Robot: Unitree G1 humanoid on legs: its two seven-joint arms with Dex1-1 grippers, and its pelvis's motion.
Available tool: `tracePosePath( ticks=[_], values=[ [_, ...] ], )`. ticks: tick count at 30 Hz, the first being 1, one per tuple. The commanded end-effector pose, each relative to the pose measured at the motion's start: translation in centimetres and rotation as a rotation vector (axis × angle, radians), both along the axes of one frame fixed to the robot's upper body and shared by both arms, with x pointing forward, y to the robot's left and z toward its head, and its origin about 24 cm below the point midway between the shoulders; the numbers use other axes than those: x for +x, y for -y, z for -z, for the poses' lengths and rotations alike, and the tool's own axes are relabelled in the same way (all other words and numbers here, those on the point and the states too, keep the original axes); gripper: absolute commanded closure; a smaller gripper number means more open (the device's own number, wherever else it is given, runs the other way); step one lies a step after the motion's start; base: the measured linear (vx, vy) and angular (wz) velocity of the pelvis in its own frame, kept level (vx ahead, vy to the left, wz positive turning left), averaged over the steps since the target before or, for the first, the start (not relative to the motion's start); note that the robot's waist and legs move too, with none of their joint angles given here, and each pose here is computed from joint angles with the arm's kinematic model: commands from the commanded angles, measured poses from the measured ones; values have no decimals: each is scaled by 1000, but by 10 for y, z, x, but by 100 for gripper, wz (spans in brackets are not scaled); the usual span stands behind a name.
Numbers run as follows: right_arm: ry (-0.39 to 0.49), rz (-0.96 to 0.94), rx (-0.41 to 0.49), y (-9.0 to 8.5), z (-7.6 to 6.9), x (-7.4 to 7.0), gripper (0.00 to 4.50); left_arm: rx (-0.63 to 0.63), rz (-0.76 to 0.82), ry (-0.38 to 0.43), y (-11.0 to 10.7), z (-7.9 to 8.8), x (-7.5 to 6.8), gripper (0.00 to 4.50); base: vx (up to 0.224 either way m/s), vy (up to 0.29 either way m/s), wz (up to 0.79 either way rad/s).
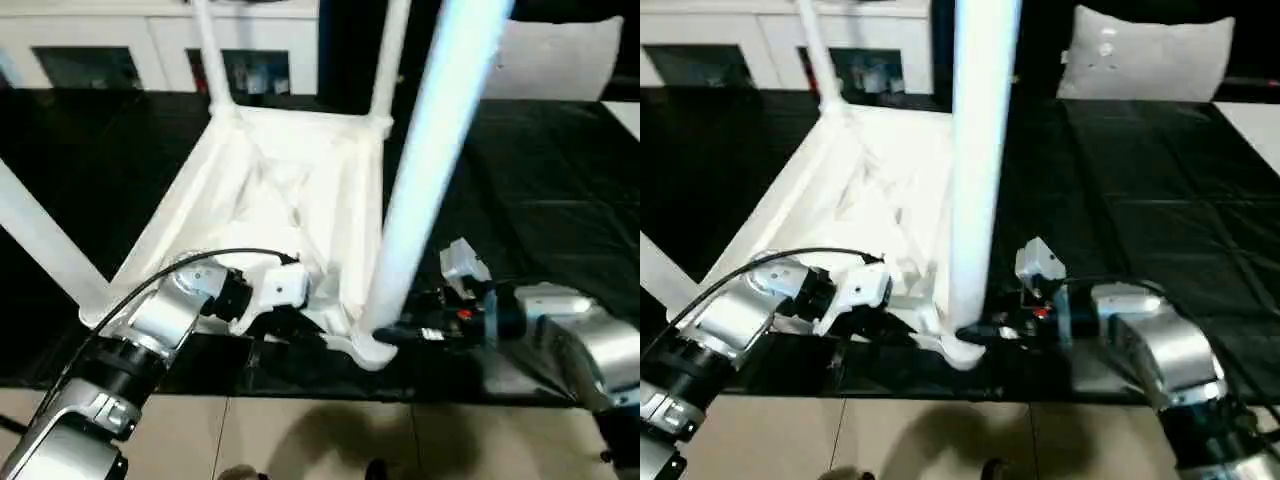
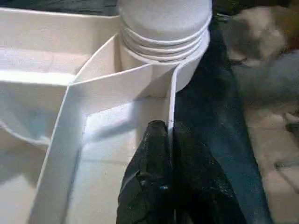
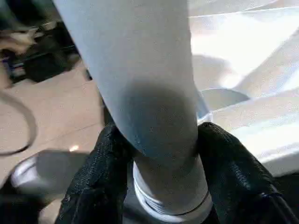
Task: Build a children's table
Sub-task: Rotate leg to tighten
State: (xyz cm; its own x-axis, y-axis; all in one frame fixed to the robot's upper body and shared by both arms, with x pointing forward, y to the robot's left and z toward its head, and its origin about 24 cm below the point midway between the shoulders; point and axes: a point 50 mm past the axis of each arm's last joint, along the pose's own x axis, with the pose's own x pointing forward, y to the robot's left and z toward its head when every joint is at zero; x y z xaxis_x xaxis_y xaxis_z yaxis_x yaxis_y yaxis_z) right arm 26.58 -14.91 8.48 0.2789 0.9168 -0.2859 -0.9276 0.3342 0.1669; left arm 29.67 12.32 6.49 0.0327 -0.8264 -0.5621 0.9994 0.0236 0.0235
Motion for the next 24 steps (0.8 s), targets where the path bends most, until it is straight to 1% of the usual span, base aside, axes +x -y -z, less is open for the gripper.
tracePosePath(
  ticks=[1, 3, 4, 5, 6, 8, 9, 11, 12, 13, 15, 16, 17, 18, 20, 21, 22, 23, 24],
  values=[
    [11, 134, -37, -12, 5, 8, 255, -64, -13, 14, 26, -4, -3, 450, 0, 0, 0],
    [24, 269, -33, -19, 5, 18, 257, -83, -67, 16, 34, -5, -2, 450, 0, 0, 0],
    [27, 291, -34, -19, 5, 19, 258, -86, -76, 16, 36, -5, -2, 450, 0, 0, 0],
    [16, 395, -23, -23, 5, 26, 259, -101, -120, 22, 43, -6, 0, 450, 0, 0, 0],
    [5, 459, -16, -25, 5, 30, 259, -110, -149, 26, 47, -7, 1, 450, 0, 0, 0],
    [24, 644, -42, -29, 6, 42, 259, -147, -253, 44, 64, -10, 8, 450, 0, 0, 0],
    [23, 668, -41, -30, 6, 43, 259, -155, -272, 46, 68, -11, 9, 450, 0, 0, 0],
    [48, 737, -46, -33, 5, 48, 259, -178, -348, 83, 77, -14, 16, 450, 0, 0, 0],
    [56, 742, -37, -34, 4, 48, 204, -180, -362, 94, 78, -15, 18, 450, 0, 0, 0],
    [68, 760, -33, -34, 4, 49, 191, -170, -359, 112, 79, -15, 18, 450, 0, 0, 0],
    [74, 770, -15, -34, 3, 50, 185, -159, -338, 125, 79, -15, 18, 450, 0, 0, 0],
    [79, 766, 8, -34, 1, 49, 171, -157, -327, 118, 78, -15, 17, 450, 0, 0, 0],
    [82, 767, 18, -33, 0, 49, 171, -154, -324, 119, 76, -15, 17, 450, 0, 0, 0],
    [101, 751, 24, -32, -2, 47, 147, -145, -319, 121, 72, -15, 16, 450, 50, -6, 8],
    [111, 738, 28, -32, -3, 46, 144, -139, -318, 119, 70, -15, 16, 450, 51, -9, 6],
    [125, 686, 56, -27, -7, 42, 126, -129, -294, 115, 64, -14, 14, 450, 51, -16, 0],
    [126, 682, 57, -27, -7, 41, 126, -129, -292, 114, 63, -13, 14, 450, 51, -16, 0],
    [132, 660, 62, -25, -8, 40, 113, -126, -279, 114, 61, -13, 13, 450, 0, 0, 0],
    [144, 615, 65, -19, -10, 37, 105, -118, -261, 112, 57, -12, 12, 450, 0, 0, 0]
  ],
)
